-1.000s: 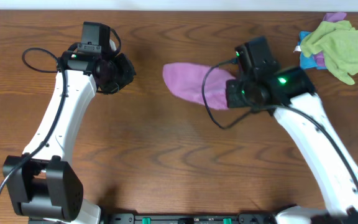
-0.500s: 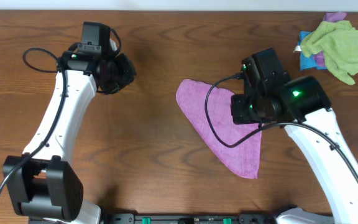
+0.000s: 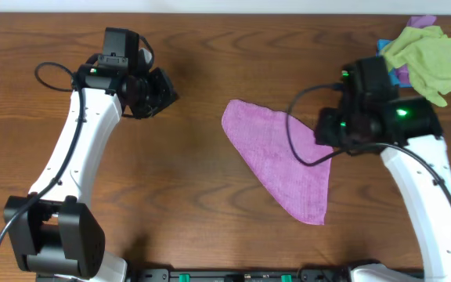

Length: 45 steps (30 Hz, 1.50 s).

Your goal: Fold the cloth

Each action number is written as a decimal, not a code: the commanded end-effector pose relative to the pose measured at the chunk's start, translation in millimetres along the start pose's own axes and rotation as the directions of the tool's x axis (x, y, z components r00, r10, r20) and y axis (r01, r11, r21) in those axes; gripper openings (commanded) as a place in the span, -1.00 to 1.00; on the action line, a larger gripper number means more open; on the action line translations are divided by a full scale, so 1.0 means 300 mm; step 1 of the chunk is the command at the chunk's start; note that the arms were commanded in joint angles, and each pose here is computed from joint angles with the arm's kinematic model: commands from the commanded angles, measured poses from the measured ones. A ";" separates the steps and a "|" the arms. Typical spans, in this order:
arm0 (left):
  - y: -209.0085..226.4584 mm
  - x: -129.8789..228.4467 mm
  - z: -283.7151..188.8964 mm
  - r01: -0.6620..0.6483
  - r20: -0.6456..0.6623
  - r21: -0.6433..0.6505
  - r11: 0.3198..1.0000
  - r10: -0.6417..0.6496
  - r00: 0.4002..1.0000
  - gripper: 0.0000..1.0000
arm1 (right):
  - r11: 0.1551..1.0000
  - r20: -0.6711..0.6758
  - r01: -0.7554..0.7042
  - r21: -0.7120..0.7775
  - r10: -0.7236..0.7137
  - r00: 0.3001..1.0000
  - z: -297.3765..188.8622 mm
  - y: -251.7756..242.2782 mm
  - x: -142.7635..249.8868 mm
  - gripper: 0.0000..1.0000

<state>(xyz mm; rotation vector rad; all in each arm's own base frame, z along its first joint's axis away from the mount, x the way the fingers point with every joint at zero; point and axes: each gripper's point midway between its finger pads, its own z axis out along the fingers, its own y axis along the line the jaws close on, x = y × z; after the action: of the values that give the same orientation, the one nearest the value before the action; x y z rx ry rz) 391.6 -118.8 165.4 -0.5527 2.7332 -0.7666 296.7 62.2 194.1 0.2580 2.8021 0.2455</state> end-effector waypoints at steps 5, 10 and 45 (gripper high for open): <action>-0.045 0.055 0.009 -0.098 -0.039 -0.006 0.995 0.098 0.994 -0.10 | 0.981 0.016 -0.029 -0.194 0.033 0.999 0.059 -0.062 0.134 0.05; -0.051 0.085 0.023 -0.116 -0.077 0.000 0.993 0.115 0.990 0.21 | 0.968 0.042 -0.068 -0.242 0.081 0.996 0.171 -0.115 0.205 0.18; -0.109 0.179 0.061 -0.170 -0.232 0.177 0.969 0.209 0.950 0.66 | 0.986 0.137 -0.126 -0.108 0.140 0.981 0.605 -0.290 0.059 0.14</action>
<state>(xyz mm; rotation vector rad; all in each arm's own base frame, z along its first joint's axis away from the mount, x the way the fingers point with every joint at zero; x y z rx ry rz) 355.5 -173.5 155.6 -0.2004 2.8773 -1.0420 325.8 9.6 5.9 0.3889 2.6255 0.3814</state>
